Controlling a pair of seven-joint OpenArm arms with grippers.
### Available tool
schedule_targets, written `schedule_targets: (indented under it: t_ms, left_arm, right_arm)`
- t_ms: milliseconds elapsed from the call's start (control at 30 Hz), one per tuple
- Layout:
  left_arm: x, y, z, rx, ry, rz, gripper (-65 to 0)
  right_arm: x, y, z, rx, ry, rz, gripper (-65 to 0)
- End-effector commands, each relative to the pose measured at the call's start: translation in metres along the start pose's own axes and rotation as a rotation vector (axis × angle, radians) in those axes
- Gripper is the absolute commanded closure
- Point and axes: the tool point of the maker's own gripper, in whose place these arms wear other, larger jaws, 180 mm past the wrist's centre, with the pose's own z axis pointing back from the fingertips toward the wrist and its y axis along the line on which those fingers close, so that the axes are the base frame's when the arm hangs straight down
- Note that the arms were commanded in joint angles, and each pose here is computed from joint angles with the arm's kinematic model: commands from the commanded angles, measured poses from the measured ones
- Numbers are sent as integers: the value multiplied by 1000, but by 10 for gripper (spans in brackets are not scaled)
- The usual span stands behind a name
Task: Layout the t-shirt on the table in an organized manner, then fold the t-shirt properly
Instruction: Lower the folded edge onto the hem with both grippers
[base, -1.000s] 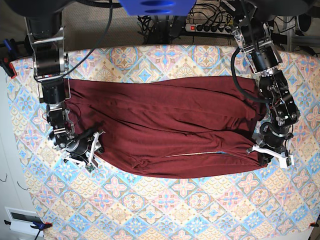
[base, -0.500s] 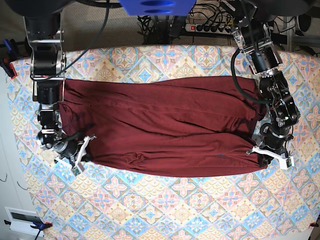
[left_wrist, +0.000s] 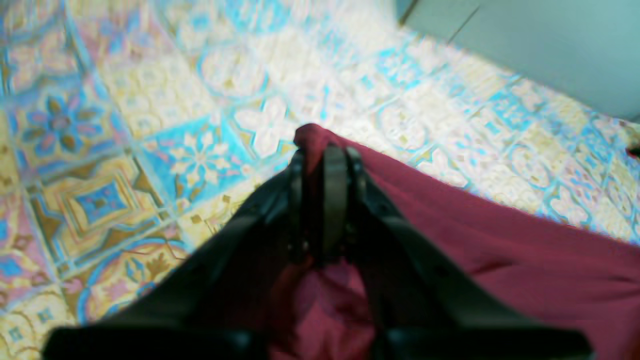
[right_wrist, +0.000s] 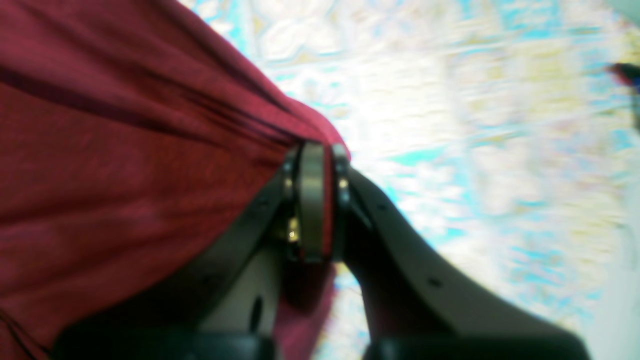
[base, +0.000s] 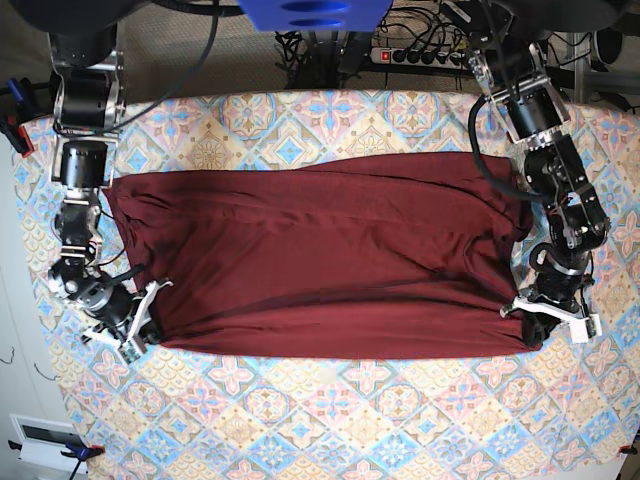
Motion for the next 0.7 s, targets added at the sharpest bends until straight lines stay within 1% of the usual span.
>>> schedule_targets:
  t_ms: [0, 100, 200, 400, 533, 667]
  left_arm:
    - [20, 0, 4, -9, -54, -12, 0]
    - [5, 3, 8, -12, -27, 3, 0]
    - [-10, 16, 16, 11, 12, -16, 0]
    - [-42, 30, 27, 39, 86, -26, 0]
    - [-60, 36, 34, 54, 130, -28, 0]
    - [-72, 38, 37, 58, 161, -30, 0]
  right_arm:
    - [15, -12, 9, -31, -42, 17, -7]
    - [7, -1, 18, -31, -28, 45, -7]
    - [-4, 9, 27, -28, -14, 56, -7]
    - [-26, 36, 39, 5, 13, 79, -7]
    - [-45, 43, 46, 8, 41, 64, -7]
    - [-54, 46, 48, 14, 58, 56, -6]
